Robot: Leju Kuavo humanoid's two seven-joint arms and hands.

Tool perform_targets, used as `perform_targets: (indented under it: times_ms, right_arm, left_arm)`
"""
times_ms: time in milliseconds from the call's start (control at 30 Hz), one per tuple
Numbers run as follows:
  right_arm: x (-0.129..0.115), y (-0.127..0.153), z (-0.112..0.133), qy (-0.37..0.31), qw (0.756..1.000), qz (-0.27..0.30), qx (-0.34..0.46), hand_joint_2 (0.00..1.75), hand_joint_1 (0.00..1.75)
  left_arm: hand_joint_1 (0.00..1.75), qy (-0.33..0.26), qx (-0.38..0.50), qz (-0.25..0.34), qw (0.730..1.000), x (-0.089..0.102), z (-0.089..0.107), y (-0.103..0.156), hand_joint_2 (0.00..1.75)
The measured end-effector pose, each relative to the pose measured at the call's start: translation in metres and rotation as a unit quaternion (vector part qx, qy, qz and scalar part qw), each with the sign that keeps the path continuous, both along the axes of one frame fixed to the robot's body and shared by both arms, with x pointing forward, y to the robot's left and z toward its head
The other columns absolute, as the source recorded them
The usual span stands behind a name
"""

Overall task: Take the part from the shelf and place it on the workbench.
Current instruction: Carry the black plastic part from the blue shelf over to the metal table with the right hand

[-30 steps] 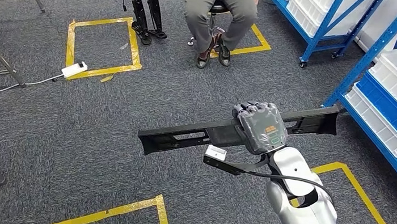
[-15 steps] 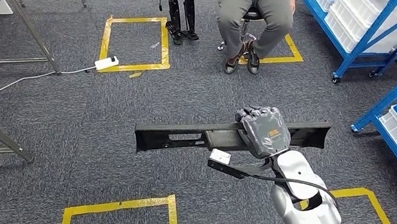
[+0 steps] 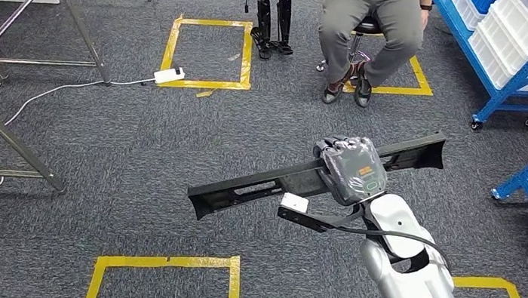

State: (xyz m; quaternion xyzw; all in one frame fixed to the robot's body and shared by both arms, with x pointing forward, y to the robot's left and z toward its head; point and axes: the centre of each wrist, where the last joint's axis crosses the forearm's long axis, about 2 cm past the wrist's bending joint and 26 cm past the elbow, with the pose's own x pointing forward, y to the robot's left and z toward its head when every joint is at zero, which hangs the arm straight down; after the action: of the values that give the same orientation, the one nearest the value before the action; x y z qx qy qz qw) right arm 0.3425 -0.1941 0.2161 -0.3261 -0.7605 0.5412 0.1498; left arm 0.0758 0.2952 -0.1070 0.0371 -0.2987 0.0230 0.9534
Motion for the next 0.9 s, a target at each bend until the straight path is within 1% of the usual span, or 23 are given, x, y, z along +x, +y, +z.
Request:
perform_targets:
  times_ms: [167,300,600,900]
  right_arm:
    - [-0.001,-0.006,0.001,-0.003,1.0,-0.007,-0.001,1.75,1.52]
    - [-0.006,-0.011,-0.01,0.01,1.0,-0.012,-0.009,1.75,1.52]
    - [-0.009,-0.012,-0.011,0.008,1.0,-0.016,-0.011,1.75,1.52]
    - [-0.011,-0.011,-0.012,0.008,1.0,-0.017,-0.011,1.75,1.52]
  left_arm:
    - [0.0,-0.001,-0.004,-0.01,1.0,0.003,0.0,-0.001,1.75]
    - [0.0,0.002,-0.006,-0.012,1.0,0.002,0.0,-0.001,1.75]
    - [0.0,0.008,-0.007,-0.01,1.0,-0.004,-0.001,0.0,1.75]
    - [0.0,0.007,-0.008,-0.014,1.0,-0.002,0.0,-0.001,1.75]
